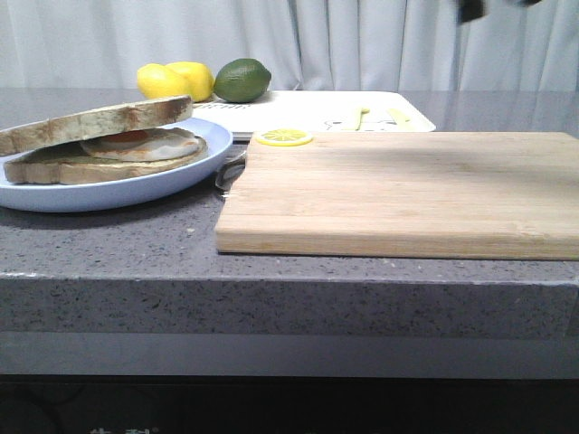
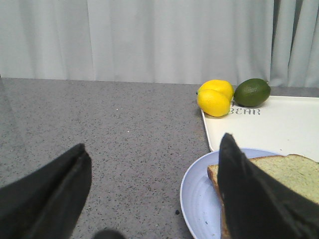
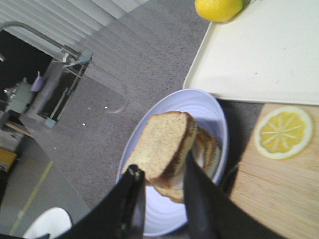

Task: Place bread and move sandwich to tray
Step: 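Lower the bread onto the egg and open the right gripper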

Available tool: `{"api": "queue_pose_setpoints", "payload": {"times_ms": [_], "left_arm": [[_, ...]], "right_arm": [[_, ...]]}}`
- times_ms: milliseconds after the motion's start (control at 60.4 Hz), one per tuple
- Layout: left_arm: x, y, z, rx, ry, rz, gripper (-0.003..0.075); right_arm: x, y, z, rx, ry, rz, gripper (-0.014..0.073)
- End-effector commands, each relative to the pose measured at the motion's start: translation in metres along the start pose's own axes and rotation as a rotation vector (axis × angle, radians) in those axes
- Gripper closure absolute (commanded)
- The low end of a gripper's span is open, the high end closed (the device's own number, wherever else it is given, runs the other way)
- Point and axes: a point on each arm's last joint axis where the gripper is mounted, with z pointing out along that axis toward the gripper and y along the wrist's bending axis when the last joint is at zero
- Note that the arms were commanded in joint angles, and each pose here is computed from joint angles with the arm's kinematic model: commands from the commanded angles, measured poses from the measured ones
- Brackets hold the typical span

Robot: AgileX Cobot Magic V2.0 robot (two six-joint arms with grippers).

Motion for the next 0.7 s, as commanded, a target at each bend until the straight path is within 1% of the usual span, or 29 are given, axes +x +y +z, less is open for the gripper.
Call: {"api": "queue_pose_setpoints", "payload": {"times_ms": [0,50,83,166,248,315,331,398,480,580,679], "left_arm": [[-0.020,0.000,-0.001,0.002,-0.113,-0.006,0.0209],[-0.020,0.000,-0.001,0.002,-0.113,-0.006,0.0210],[-0.020,0.000,-0.001,0.002,-0.113,-0.006,0.0209],[-0.020,0.000,-0.001,0.002,-0.113,-0.006,0.0210],[-0.020,0.000,-0.001,0.002,-0.113,-0.006,0.0209],[-0.020,0.000,-0.001,0.002,-0.113,-0.006,0.0210],[-0.020,0.000,-0.001,0.002,-0.113,-0.006,0.0210],[-0.020,0.000,-0.001,0.002,-0.113,-0.006,0.0210],[-0.020,0.000,-0.001,0.002,-0.115,-0.006,0.0209],[-0.020,0.000,-0.001,0.002,-0.121,-0.006,0.0210],[-0.020,0.000,-0.001,0.002,-0.121,-0.006,0.0210]], "right_arm": [[-0.010,0.016,-0.036,-0.011,-0.010,-0.141,0.0547],[-0.012,0.013,-0.050,0.020,0.001,-0.188,0.0629],[-0.012,0.011,-0.058,0.041,0.014,-0.214,0.0667],[-0.012,0.004,-0.078,0.099,0.051,-0.267,0.0660],[-0.012,-0.003,-0.096,0.184,0.072,-0.312,0.0659],[-0.014,-0.008,-0.110,0.281,0.020,-0.310,0.0655],[-0.014,-0.010,-0.115,0.323,-0.006,-0.311,0.0655],[-0.009,-0.013,-0.127,0.448,-0.060,-0.356,0.0655],[0.002,-0.012,-0.140,0.559,-0.122,-0.393,0.0655],[0.023,-0.011,-0.144,0.626,-0.183,-0.453,0.0655],[0.046,-0.007,-0.146,0.634,-0.261,-0.557,0.0655]]}}
